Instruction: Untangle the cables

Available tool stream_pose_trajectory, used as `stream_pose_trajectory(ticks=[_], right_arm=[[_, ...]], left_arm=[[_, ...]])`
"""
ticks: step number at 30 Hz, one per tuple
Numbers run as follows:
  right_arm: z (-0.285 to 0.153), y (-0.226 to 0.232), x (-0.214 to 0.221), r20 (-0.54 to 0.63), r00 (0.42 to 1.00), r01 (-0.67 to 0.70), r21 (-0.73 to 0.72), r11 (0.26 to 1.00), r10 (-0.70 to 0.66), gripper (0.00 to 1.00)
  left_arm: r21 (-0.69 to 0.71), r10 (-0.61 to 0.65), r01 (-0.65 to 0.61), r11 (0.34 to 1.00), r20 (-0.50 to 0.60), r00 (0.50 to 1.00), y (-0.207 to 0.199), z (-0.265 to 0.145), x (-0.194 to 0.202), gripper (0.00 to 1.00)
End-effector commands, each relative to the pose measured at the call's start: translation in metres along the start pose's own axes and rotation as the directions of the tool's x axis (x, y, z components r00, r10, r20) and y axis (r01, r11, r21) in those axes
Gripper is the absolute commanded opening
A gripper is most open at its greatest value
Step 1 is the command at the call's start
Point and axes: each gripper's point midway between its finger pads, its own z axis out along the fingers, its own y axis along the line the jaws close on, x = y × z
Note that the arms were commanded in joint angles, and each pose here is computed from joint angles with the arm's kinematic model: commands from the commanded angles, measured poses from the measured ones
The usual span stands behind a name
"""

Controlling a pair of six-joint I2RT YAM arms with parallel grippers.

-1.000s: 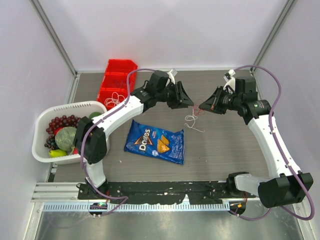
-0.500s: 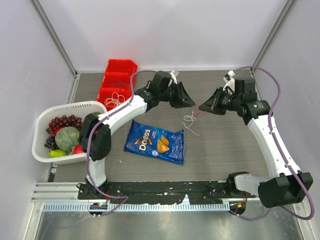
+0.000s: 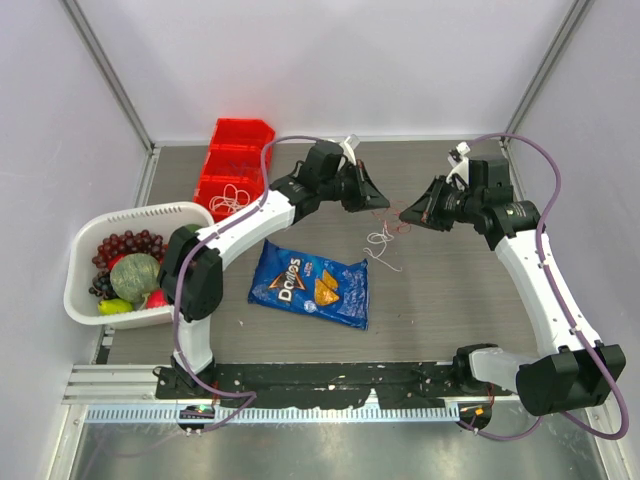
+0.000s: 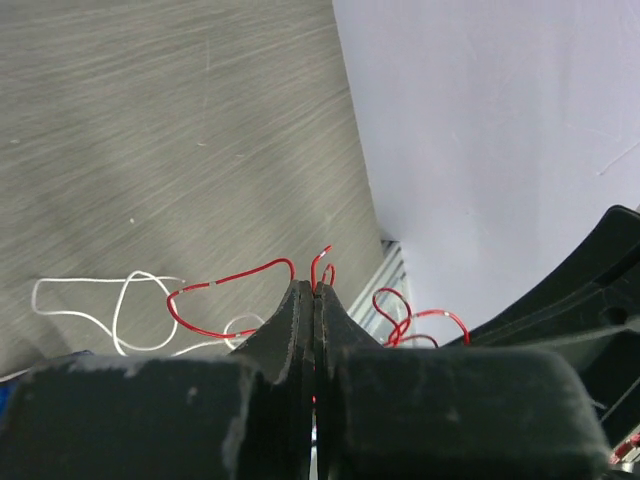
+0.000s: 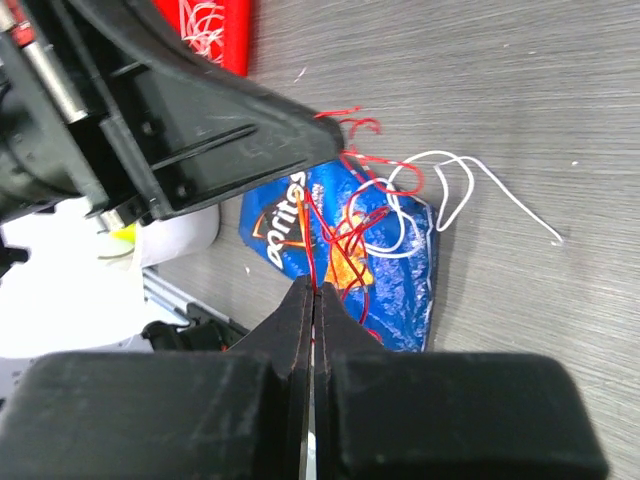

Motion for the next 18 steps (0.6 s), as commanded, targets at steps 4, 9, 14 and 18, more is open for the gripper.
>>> stream_pose_trajectory(ticks=[4,9,14,18], right_arm=[[-0.011,-0.058,-0.003,0.033,0.998,0.034,0.316,0.948,-0.047,0.02],[-0.032,-0.108,-0.012,0.015,0.994,0.078,0.591,0.803,-0.107,0.16],[-0.033,-0.092,-0.017,0.013,0.986,0.131,0.538,0.833,-0.164,0.5],[-0.016,-0.056,-0.004,0.009,0.984,0.165,0.334,0.928,-0.178,0.59]], left_arm=[[0.07,0.183,-0.194,0.979,0.142,0.973,-0.074,-0.048,-0.028,0.0],[0.183,0.189,-0.218,0.959,0.166,0.968,-0.119,-0.057,-0.025,0.0],[0.24,0.222,-0.268,0.933,0.201,0.954,-0.155,-0.072,-0.027,0.0],[0.23,0.235,-0.291,0.929,0.241,0.941,-0.168,-0.089,-0.034,0.0]])
